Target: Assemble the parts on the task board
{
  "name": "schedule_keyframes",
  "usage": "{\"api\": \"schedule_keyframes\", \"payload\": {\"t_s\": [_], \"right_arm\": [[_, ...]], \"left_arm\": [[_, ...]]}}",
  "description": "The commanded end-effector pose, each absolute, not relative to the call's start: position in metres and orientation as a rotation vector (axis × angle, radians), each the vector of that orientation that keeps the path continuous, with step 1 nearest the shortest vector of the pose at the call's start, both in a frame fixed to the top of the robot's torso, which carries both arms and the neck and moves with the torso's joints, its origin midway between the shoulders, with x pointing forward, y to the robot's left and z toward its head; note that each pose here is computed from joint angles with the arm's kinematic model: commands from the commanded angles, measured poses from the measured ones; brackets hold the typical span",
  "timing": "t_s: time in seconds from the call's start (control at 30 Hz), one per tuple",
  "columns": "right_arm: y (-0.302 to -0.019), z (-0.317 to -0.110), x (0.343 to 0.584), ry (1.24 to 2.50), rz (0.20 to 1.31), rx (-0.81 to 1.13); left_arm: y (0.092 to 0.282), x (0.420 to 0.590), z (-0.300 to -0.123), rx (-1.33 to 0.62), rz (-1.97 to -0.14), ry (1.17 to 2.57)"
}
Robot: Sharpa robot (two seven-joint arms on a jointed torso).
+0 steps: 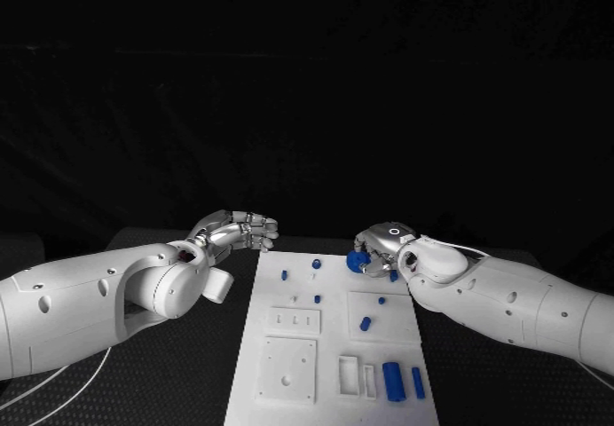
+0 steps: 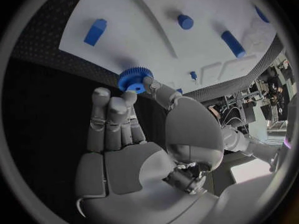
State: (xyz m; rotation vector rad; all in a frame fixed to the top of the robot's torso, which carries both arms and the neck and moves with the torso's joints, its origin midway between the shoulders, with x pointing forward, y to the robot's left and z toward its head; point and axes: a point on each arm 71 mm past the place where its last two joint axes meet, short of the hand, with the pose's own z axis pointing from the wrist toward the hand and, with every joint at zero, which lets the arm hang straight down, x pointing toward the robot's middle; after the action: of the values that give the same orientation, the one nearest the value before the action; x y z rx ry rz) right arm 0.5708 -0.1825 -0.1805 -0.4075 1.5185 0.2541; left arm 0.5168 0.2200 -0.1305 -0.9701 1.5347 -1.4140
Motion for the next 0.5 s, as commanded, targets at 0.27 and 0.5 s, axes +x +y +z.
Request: {"api": "schedule_keyframes", "payload": {"t_s": [0.27, 0.5], "right_arm": [[-0.148, -0.172, 0.557, 1.416, 0.261, -0.468], [-0.121, -0.170, 0.551, 1.391, 0.293, -0.500]], "left_arm": [[0.219, 0.516, -0.129, -0.961, -1.415, 1.530], [0.218, 0.516, -0.129, -0.959, -1.420, 1.531]]}}
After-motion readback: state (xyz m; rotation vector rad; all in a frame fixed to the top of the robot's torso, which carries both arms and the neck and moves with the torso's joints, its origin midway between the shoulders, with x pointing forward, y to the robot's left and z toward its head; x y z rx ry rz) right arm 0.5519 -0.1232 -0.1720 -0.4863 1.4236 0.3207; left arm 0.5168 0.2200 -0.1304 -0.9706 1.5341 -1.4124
